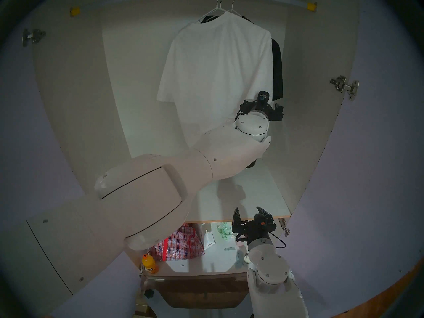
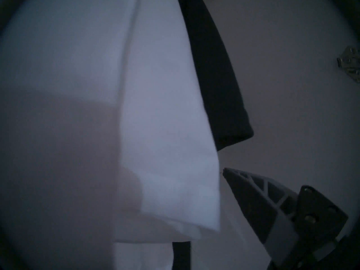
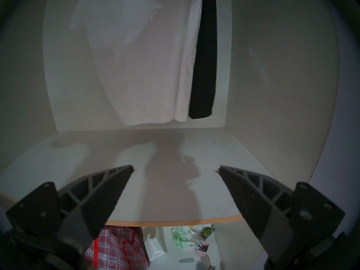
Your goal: Move and arrange clothes and pants in the wardrobe
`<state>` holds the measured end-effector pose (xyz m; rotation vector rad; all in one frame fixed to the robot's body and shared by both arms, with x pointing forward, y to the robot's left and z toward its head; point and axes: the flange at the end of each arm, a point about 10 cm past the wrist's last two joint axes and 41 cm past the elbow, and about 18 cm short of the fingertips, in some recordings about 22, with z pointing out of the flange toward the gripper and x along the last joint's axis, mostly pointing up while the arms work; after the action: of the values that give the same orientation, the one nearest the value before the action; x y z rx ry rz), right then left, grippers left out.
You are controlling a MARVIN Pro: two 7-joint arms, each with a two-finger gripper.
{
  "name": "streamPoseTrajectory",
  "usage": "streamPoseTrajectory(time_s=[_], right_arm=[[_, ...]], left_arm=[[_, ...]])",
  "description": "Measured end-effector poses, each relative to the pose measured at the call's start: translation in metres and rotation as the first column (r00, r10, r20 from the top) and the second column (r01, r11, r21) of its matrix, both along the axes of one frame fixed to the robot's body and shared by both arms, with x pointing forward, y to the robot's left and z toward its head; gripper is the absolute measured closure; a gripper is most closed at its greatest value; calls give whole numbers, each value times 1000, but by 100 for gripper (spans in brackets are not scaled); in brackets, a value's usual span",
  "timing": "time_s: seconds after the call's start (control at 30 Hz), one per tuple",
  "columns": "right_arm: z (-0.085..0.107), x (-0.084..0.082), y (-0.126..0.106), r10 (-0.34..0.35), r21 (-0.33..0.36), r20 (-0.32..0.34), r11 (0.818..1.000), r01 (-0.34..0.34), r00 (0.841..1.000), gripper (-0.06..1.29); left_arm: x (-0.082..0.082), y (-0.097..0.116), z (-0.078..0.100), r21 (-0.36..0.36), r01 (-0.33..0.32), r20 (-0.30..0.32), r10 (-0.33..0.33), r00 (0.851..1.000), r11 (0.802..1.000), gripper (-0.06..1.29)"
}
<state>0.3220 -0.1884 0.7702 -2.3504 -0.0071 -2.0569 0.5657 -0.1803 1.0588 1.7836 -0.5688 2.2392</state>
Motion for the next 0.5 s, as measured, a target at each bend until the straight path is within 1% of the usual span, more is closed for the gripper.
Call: streamPoseTrajectory(time_s=[0.07,0.13,0.17,0.23,0.27,0.33,0.37,0.4,0.47,0.5], right_arm=[[0,0,0,0,0,0,1000,0,1000,3],[0,0,0,0,0,0,1000,0,1000,3],[0,0,0,0,0,0,1000,0,1000,3],[0,0,0,0,0,0,1000,0,1000,3],[0,0,0,0,0,0,1000,0,1000,3],[0,0,0,0,0,0,1000,0,1000,3],[0,0,0,0,0,0,1000,0,1000,3],[0,0,0,0,0,-1,1000,0,1000,3],[-1,0,0,0,0,-1,1000,0,1000,3],[-1,0,0,0,0,-2,1000,0,1000,3]], left_arm=[[-6,-2,0,16,31,45,-32,998,999,2],[-10,-1,3,31,48,83,-50,995,998,2],[-14,2,6,46,59,125,-65,990,997,2],[-17,5,7,51,60,153,-67,986,997,2],[-20,9,7,49,51,174,-59,983,997,2],[-22,13,8,39,45,183,-51,982,998,2],[-23,20,10,28,29,201,-35,979,999,2],[-21,26,8,23,5,205,-10,979,1000,2],[-18,41,1,10,-43,207,40,978,999,2],[-19,47,-2,0,-58,208,57,976,998,2]])
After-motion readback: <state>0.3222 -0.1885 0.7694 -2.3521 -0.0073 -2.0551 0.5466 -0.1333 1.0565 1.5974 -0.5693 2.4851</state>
